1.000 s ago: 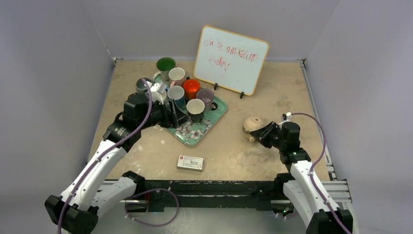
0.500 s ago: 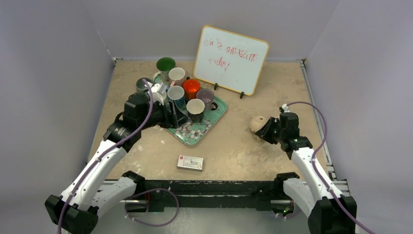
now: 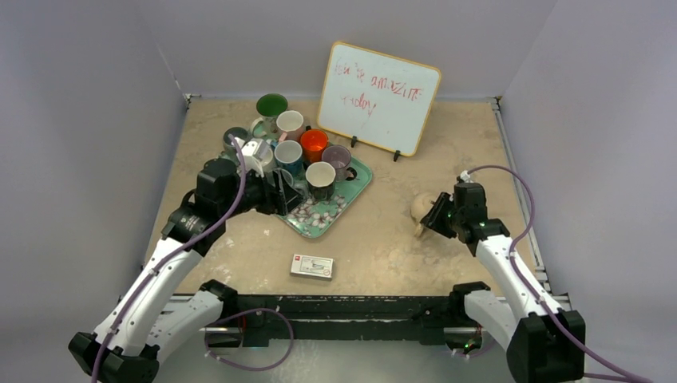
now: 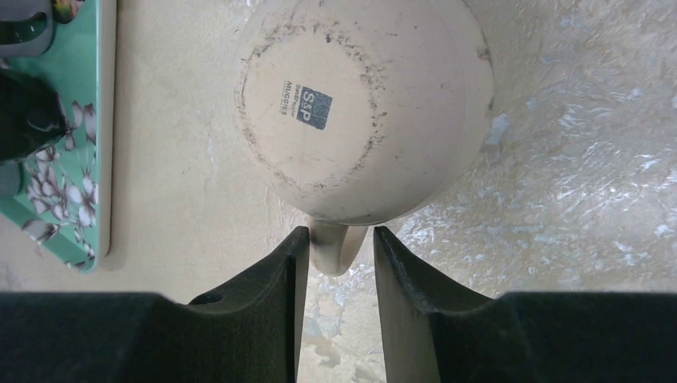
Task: Turn the mug right side up
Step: Move the cup to the center of the board, then turn over the cup at the center of the board.
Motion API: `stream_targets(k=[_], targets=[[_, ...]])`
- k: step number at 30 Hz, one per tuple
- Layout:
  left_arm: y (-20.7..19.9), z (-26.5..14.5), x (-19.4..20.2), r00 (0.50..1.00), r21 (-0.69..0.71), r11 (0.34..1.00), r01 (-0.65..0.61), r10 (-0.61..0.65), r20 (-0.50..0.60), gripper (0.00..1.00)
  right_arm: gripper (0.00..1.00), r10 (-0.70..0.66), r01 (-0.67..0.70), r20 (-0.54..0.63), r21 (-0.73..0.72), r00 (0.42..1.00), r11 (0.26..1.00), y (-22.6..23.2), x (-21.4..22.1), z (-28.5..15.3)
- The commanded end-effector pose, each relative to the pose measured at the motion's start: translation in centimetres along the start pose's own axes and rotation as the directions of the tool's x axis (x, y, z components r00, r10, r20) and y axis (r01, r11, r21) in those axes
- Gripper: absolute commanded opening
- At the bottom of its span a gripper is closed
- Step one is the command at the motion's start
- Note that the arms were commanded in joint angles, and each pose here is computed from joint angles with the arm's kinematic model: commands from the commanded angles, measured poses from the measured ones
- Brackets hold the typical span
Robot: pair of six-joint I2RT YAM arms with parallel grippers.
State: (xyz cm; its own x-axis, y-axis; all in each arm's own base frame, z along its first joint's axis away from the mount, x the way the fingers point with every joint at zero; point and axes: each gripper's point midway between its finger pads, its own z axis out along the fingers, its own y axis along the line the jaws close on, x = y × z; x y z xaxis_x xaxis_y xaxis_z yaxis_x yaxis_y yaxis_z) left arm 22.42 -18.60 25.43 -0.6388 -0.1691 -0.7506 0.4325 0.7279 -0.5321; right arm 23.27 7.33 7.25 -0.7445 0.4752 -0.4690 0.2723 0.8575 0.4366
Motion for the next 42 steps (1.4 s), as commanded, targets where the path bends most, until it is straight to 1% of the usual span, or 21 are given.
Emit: stream_targets(k=[1,3,6,9,13,16,20,27,38,40,42], targets=[[-0.3,-1.1,-1.5,0.997,-0.01,0.998,-0.058,0.058,0.056,0.72,0.39,-0.031,0.03,0.029,0.04,0.999,0.999,0.8,-1.2,-1.2],[-0.3,-1.2,-1.4,0.996,-0.013,0.998,-0.063,0.063,0.058,0.72,0.43,-0.023,0.021,0.027,0.07,0.999,0.997,1.1,-0.9,-1.4],[0.0,-1.4,-1.2,0.995,-0.024,0.996,-0.082,0.083,0.056,0.72,0.43,0.034,-0.044,0.049,0.217,0.998,0.975,0.1,-0.9,-2.0],[0.5,-1.6,-1.0,0.994,-0.047,0.994,-0.094,0.096,0.053,0.73,0.45,0.047,-0.052,0.023,0.292,0.999,0.955,-0.1,-0.4,-1.7],[1.0,-1.9,-0.6,0.992,-0.064,0.992,-0.108,0.111,0.057,0.73,0.46,0.056,-0.057,0.013,0.311,0.998,0.949,0.1,-0.1,-0.9],[1.4,-2.2,-0.3,0.99,-0.084,0.989,-0.122,0.127,0.055,0.73,0.48,0.054,-0.061,0.028,0.328,0.998,0.943,0.2,-0.6,-0.3],[1.7,-2.4,-0.1,0.987,-0.097,0.985,-0.145,0.15,0.048,0.74,0.47,0.06,-0.071,0.043,0.33,0.997,0.941,0.7,-1.2,0.2],[1.8,-2.6,-0.1,0.985,-0.101,0.982,-0.16,0.166,0.049,0.75,0.46,0.052,-0.057,0.022,0.418,0.998,0.907,0.2,-1.1,1.1],[2.0,-2.7,0.0,0.984,-0.108,0.981,-0.164,0.17,0.047,0.75,0.35,0.043,-0.053,0.032,0.477,0.999,0.877,-0.4,-1.0,2.4],[2.1,-2.7,0.1,0.984,-0.111,0.98,-0.165,0.17,0.045,0.75,0.3,0.042,-0.053,0.034,0.481,0.999,0.875,-0.4,-1.0,2.5],[2.1,-2.7,0.1,0.984,-0.113,0.98,-0.165,0.171,0.046,0.75,0.2,0.041,-0.054,0.038,0.478,0.998,0.876,-0.6,-1.0,2.5]])
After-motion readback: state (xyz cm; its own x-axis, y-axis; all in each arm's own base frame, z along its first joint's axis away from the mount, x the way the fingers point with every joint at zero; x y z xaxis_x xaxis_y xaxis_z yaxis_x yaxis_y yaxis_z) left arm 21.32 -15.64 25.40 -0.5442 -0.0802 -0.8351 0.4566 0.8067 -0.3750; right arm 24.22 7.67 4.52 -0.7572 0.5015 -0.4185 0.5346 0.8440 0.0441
